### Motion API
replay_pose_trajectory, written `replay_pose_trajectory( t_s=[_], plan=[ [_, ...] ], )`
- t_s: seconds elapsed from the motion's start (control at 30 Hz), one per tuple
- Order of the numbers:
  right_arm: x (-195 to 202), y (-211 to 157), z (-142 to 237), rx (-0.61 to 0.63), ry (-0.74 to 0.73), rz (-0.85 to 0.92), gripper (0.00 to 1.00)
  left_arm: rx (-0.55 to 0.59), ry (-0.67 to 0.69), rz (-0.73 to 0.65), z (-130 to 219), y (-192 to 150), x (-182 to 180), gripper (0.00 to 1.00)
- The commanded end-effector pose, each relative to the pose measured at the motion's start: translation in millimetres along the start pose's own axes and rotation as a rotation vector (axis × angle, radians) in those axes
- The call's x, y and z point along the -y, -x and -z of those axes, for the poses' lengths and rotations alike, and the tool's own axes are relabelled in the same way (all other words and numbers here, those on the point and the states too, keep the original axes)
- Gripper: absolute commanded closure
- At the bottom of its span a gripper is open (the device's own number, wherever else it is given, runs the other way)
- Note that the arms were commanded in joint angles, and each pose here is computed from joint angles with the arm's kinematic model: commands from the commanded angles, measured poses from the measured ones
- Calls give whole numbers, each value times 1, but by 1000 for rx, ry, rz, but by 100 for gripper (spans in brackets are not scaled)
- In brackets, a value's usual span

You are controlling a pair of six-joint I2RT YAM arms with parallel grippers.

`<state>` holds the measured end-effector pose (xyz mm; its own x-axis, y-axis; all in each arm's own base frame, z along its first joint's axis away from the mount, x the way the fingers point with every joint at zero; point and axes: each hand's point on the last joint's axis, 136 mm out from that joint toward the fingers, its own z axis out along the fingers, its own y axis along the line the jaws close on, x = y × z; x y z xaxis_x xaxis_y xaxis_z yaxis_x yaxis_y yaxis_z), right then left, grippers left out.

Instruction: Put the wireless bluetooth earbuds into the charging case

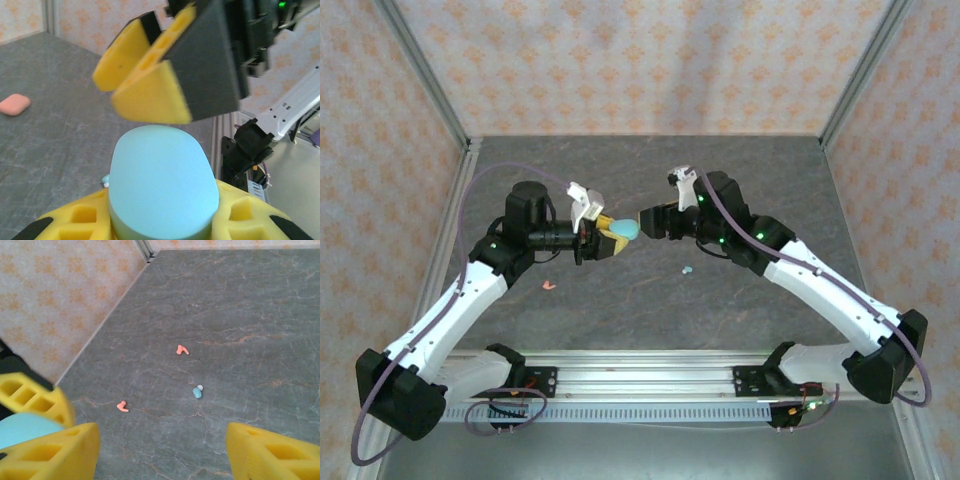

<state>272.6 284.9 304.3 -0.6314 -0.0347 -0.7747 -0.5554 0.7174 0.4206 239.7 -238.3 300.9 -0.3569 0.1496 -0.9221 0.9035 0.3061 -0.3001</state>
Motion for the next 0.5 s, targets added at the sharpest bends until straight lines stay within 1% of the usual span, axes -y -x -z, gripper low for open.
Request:
replay_pose_trajectory(
  t_s=[0.0, 0.1, 0.2, 0.3, 0.37, 0.47],
  plan=[
    [-15, 12, 4, 42, 78, -10, 32, 20, -60, -55, 5, 10, 19, 100],
    [-36, 7, 10, 55, 215, 26, 28, 11, -84, -49, 4, 8, 21, 100],
    [-51, 9, 29, 129, 319, 54, 26, -4, -116, -33, 3, 7, 24, 100],
    [-59, 10, 43, 187, 379, 75, 25, -25, -145, -24, 2, 9, 27, 100],
    [-63, 9, 44, 184, 403, 86, 25, -31, -166, -24, 3, 12, 31, 100],
    [-67, 5, 39, 149, 424, 88, 25, -43, -192, -19, 3, 15, 35, 100]
  ],
)
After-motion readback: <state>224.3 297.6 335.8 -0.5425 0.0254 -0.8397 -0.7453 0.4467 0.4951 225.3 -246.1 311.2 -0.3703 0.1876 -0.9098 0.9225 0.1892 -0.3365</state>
